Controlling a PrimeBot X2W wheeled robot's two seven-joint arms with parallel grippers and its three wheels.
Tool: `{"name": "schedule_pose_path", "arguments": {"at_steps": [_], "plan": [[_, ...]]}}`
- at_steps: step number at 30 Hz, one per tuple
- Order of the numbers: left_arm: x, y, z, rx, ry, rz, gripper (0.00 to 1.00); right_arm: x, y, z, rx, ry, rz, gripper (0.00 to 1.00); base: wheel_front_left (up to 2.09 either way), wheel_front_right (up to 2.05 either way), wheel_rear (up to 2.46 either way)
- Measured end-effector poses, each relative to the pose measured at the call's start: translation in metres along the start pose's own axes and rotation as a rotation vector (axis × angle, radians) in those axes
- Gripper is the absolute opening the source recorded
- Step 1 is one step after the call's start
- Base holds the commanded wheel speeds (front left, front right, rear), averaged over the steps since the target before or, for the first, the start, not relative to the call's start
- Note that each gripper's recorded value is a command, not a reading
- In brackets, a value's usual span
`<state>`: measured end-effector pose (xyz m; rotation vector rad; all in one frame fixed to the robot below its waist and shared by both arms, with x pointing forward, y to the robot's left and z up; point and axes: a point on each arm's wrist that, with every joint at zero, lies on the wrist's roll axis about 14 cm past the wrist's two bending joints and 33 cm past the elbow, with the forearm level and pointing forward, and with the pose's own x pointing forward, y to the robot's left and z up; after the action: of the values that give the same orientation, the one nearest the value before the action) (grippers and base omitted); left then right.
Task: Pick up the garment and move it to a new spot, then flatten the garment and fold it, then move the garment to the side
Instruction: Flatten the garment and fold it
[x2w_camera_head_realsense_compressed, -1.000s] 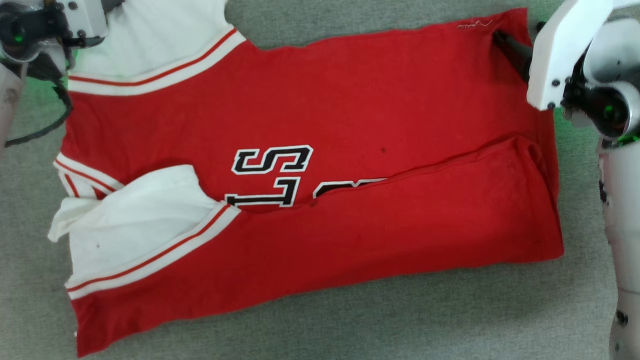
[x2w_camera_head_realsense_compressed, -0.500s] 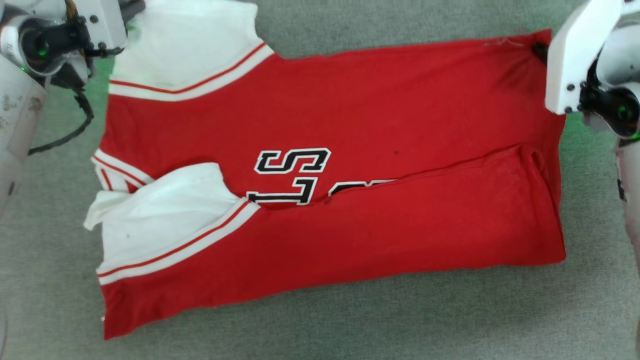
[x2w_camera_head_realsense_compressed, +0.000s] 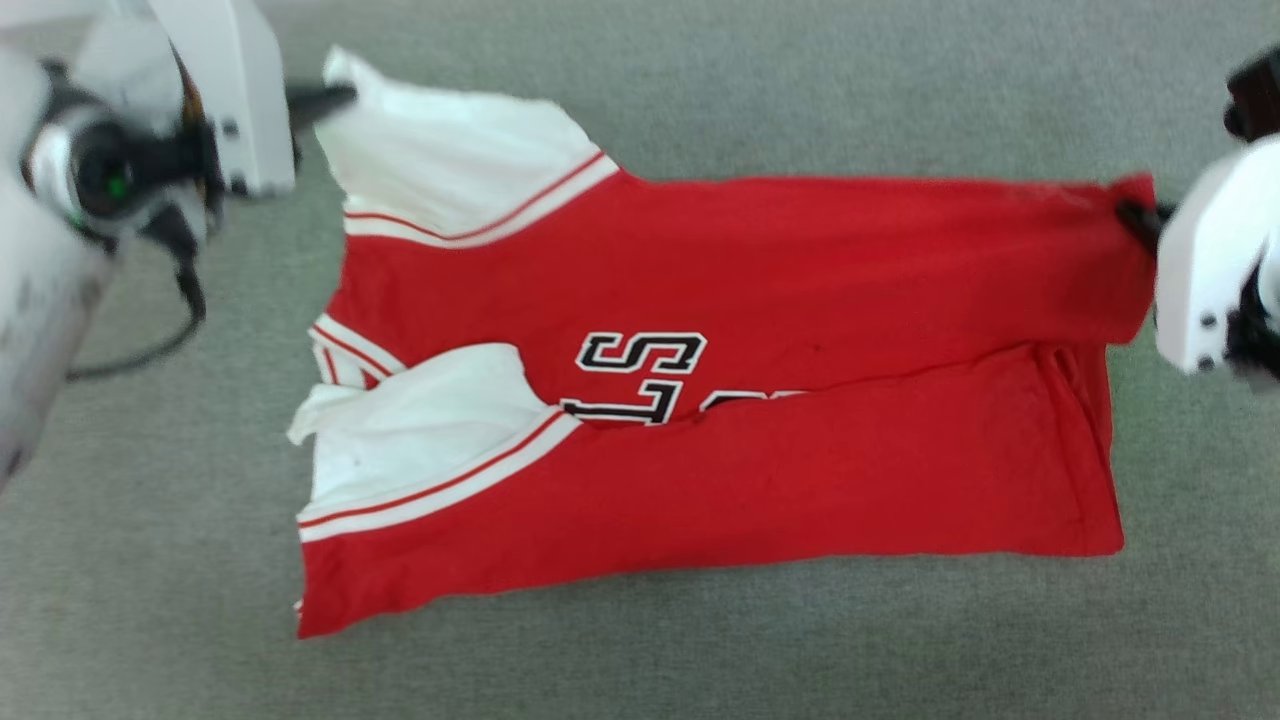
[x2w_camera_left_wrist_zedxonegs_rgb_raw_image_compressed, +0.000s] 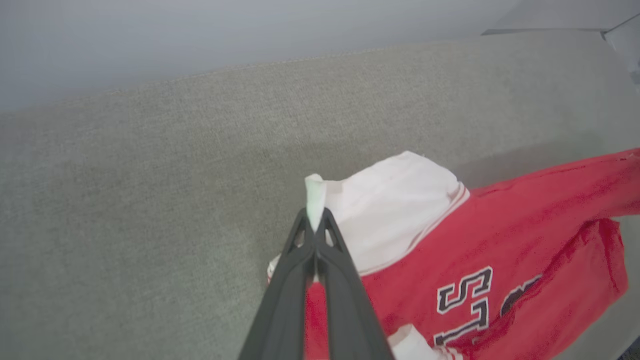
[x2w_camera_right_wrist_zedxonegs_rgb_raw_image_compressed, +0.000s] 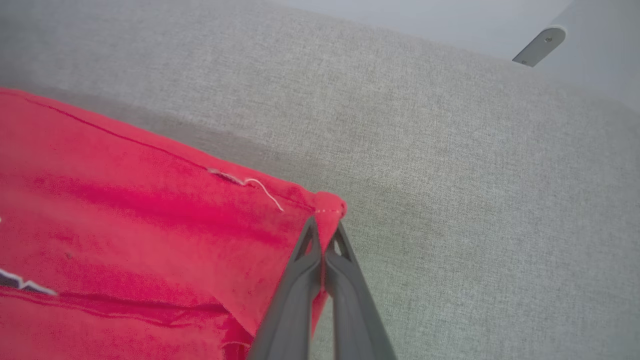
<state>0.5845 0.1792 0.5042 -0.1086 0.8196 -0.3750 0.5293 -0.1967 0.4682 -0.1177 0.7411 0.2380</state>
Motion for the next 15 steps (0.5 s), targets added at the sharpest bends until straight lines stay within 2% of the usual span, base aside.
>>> {"name": "schedule_pose_path", "arguments": {"at_steps": [4, 8, 15], "plan": [[-0.029, 0.0, -0.026, 0.006, 0.015, 0.019, 0.0, -0.019, 0.006, -0.021, 0.009, 0.031, 0.02, 0.0, 0.0, 0.0, 0.0], [-0.056, -0.014, -0.063, -0.003, 0.05, 0.014, 0.0, -0.035, 0.011, -0.048, 0.034, 0.078, 0.033, 0.0, 0.0, 0.0, 0.0], [-0.08, -0.034, -0.144, -0.09, 0.169, 0.012, 0.0, -0.046, 0.024, -0.095, 0.065, 0.182, 0.056, 0.0, 0.0, 0.0, 0.0]]}}
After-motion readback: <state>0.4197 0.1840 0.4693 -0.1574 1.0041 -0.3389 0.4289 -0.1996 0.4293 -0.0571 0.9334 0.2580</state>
